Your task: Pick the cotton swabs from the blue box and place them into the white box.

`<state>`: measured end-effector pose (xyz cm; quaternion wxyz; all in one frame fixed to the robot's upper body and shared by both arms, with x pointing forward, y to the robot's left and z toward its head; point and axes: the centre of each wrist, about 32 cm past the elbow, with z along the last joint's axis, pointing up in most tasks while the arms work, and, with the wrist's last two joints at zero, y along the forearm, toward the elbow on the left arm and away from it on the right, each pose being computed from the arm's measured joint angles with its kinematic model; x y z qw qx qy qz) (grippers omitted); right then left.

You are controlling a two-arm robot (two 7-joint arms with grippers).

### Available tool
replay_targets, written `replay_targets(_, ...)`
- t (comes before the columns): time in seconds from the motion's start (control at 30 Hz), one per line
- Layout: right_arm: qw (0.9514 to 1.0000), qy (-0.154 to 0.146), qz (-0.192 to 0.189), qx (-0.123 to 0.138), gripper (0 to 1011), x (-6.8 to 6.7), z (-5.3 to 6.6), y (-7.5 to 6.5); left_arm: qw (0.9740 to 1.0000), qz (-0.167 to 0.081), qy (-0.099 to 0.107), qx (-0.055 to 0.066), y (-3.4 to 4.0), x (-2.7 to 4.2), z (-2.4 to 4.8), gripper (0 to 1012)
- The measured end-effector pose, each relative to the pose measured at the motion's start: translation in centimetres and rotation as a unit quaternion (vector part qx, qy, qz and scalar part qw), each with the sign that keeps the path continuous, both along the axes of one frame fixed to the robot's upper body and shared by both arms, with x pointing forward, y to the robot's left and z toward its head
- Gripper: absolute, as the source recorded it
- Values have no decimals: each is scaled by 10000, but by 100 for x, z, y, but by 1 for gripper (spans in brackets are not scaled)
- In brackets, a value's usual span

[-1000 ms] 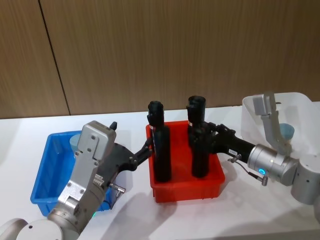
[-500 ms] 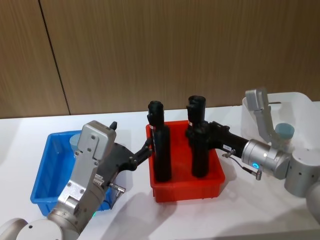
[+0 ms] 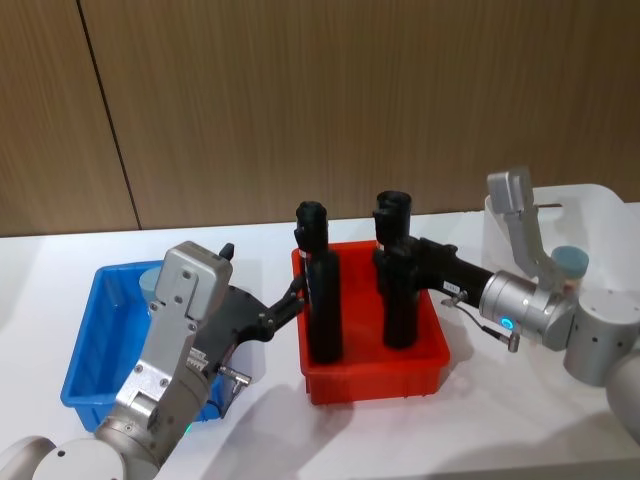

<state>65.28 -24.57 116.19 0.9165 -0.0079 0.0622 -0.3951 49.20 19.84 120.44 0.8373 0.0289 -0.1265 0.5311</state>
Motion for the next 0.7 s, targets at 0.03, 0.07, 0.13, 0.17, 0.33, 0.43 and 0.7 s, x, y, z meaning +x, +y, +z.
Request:
replay_targets(0.03,10000,-16,-2,3,535,2,10,3,10000,0,0,0,0,0,0,1004)
replay_targets(0.07,10000,-39,-2,7,535,3,22,6,10000,0,0,0,0,0,0,1004)
replay_targets(0.13,10000,-70,-5,18,535,-3,44,10,10000,0,0,0,0,0,0,1004)
replay_targets(0.17,10000,-82,-4,21,535,-6,51,11,10000,0,0,0,0,0,0,1004)
replay_targets(0.33,9997,-245,-14,89,535,-42,154,17,10000,0,0,0,0,0,0,1004)
replay_targets(0.43,9991,-395,-19,136,535,-76,253,16,10000,0,0,0,0,0,0,1004)
replay_targets(0.7,9965,-786,-111,248,535,-190,552,-14,10000,0,0,0,0,0,0,1004)
